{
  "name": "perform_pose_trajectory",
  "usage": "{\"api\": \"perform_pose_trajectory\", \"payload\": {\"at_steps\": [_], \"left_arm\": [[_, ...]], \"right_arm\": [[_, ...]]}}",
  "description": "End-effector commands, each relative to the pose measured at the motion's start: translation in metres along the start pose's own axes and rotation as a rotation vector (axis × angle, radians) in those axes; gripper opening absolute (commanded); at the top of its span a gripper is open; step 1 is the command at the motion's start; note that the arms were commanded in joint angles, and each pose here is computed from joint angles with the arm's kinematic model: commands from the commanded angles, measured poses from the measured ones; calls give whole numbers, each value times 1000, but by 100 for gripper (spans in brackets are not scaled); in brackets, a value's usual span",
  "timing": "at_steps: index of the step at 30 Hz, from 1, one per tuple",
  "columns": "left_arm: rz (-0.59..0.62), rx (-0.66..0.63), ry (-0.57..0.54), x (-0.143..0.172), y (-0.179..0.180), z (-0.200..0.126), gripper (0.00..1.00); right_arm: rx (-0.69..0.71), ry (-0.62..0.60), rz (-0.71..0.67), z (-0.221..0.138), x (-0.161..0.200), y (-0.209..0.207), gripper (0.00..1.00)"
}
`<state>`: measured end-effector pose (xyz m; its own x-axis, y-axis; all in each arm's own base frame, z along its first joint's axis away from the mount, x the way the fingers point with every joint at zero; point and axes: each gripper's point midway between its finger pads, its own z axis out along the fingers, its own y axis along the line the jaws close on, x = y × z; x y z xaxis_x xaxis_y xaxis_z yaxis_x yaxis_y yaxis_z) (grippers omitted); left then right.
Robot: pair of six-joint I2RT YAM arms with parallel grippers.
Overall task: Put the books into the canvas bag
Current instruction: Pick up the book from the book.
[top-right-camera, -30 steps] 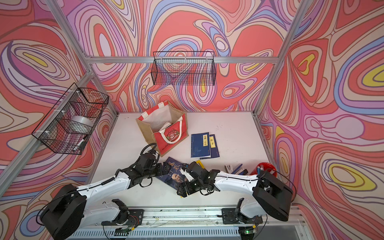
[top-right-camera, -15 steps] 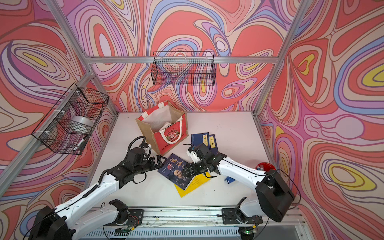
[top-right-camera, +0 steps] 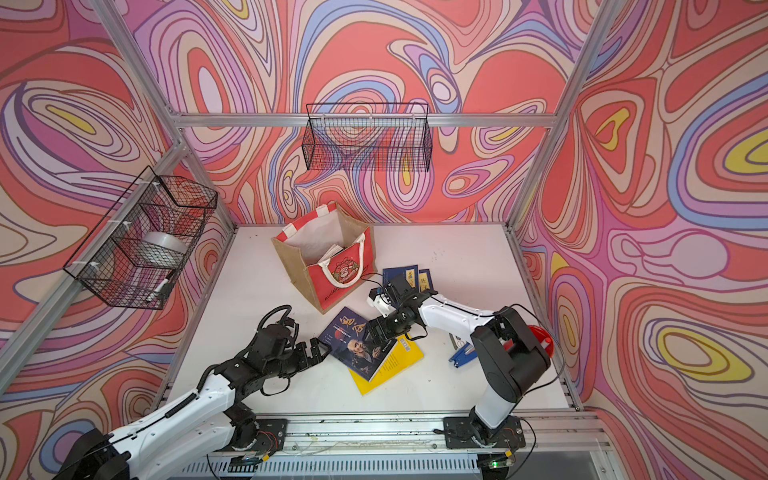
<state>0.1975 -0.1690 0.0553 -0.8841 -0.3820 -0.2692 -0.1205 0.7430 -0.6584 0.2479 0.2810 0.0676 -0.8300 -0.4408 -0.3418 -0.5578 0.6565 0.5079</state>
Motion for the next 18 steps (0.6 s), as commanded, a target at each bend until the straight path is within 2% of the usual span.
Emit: {"api": "perform_pose_trajectory", "payload": {"at_steps": [1, 10, 11, 15, 16, 18], "left_arm": [[-19, 94, -12, -7, -23, 9, 100], [-11, 132, 28, -3, -39, 39, 100], [-15, 137, 16, -5, -40, 40, 96], [-1, 140, -11, -11, -43, 39, 69], [3, 135, -16, -12, -43, 39, 66], [4, 130, -23, -13, -41, 39, 67]], "right_arm": [[-46, 22, 3, 4, 15, 5, 89], [-89, 24, 21, 6, 35, 20, 89], [-78, 15, 22, 5, 33, 19, 88], [7, -75, 2, -15, 8, 13, 91], [19, -99, 6, -22, -1, 10, 91], [37, -130, 19, -28, -16, 2, 91]]}}
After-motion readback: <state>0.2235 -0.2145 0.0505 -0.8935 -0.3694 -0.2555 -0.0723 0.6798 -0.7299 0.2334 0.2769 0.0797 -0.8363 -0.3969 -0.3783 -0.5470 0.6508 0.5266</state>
